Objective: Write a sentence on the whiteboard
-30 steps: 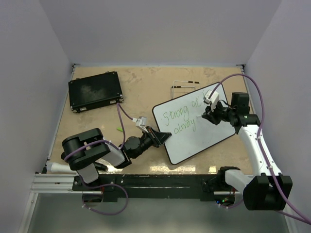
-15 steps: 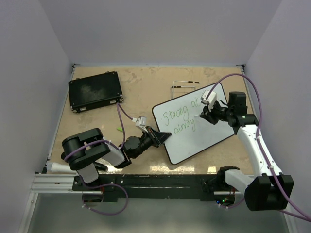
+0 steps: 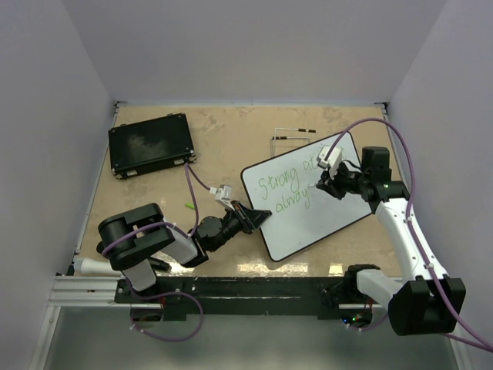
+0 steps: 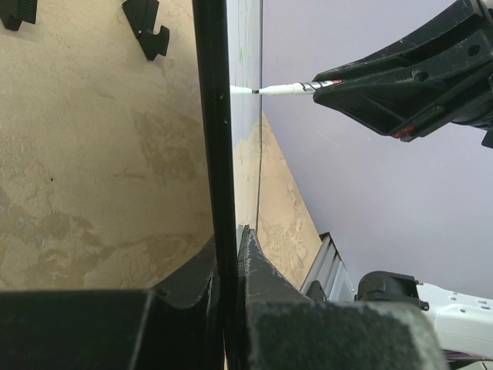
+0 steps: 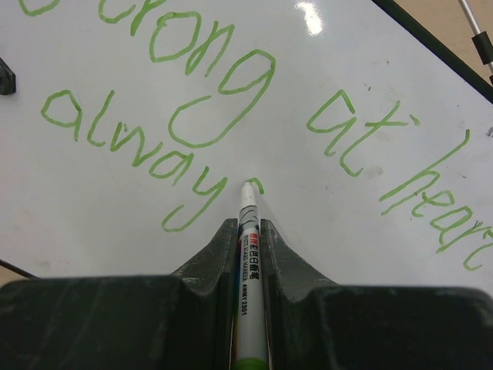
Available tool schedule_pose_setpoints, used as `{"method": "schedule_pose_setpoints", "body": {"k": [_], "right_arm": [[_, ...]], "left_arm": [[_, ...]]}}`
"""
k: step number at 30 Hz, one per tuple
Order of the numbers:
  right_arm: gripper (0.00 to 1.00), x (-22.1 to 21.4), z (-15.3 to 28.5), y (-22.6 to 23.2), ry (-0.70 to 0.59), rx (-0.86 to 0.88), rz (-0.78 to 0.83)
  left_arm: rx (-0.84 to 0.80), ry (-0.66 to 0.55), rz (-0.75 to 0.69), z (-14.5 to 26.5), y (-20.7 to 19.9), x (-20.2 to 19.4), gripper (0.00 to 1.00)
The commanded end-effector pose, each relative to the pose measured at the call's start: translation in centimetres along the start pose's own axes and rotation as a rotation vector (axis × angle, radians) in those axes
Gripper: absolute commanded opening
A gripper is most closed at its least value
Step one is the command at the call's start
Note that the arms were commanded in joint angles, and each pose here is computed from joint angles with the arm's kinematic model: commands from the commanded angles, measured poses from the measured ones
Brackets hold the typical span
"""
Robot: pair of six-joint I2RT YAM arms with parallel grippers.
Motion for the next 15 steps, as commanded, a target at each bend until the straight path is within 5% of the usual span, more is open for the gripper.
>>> {"method": "schedule_pose_setpoints", "body": {"k": [1, 15], "right_arm": [[0.00, -0.53, 0.14, 0.63, 0.030, 0.024, 0.004], [0.00, -1.08, 0.62, 0.42, 0.056, -0.060, -0.016]], "left_arm": [[-0.164, -0.102, -0.118, 0.55, -1.77, 1.46, 0.00], [-0.166, -0.101, -0.120, 0.57, -1.83, 1.51, 0.00]]}}
Point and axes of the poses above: each gripper's point midway between its finger pads, its own z axis back along the fingers, its own y axis along the line the jaws close on, x = y × z, the point moved 8 cm from there along z, back along the fingers, and after that the axes turned 8 degrees about -z, right-handed, at the moved point
